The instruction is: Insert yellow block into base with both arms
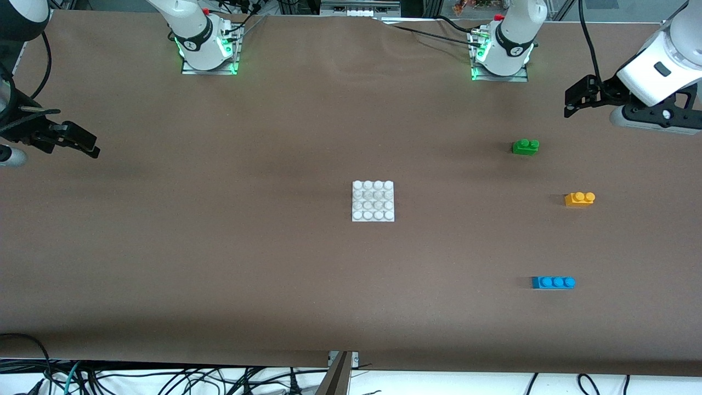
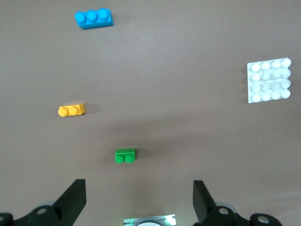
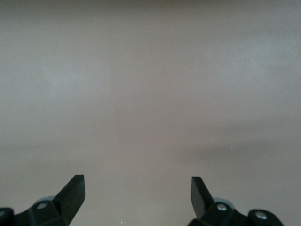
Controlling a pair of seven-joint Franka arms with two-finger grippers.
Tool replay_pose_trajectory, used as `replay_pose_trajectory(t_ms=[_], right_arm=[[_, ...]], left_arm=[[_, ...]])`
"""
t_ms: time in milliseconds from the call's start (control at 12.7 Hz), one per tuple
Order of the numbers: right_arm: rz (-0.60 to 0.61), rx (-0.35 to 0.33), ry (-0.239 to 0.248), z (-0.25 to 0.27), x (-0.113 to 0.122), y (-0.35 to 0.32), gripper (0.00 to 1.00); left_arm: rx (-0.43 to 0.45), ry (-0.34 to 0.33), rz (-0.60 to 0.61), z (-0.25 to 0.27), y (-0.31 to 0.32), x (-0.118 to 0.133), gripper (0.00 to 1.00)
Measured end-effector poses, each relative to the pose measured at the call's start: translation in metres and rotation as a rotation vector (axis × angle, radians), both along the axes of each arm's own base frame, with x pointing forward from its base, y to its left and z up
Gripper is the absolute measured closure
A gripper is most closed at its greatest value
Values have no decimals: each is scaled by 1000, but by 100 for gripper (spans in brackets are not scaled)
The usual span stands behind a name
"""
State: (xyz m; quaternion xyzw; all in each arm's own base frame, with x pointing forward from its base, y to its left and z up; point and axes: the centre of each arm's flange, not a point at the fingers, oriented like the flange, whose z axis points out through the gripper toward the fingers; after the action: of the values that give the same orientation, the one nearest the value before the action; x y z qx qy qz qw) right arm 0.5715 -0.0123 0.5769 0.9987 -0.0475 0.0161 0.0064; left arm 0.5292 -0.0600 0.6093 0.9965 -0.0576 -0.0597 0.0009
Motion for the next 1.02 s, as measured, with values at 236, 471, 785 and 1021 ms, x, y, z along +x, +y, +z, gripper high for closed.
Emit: replay_pose_trajectory(t_ms=[236, 471, 785, 1021], right_arm=[[0, 0, 1, 0, 0, 0, 0], [0, 0, 1, 0, 0, 0, 0], [0, 0, 1, 0, 0, 0, 0], [0, 0, 1, 0, 0, 0, 0]], left_arm=[[27, 24, -2, -43, 3, 12, 0], [33, 109, -6, -97, 4, 13, 0], [32, 107, -4, -175, 5, 5, 0], [34, 114, 12, -223, 8, -10, 0]])
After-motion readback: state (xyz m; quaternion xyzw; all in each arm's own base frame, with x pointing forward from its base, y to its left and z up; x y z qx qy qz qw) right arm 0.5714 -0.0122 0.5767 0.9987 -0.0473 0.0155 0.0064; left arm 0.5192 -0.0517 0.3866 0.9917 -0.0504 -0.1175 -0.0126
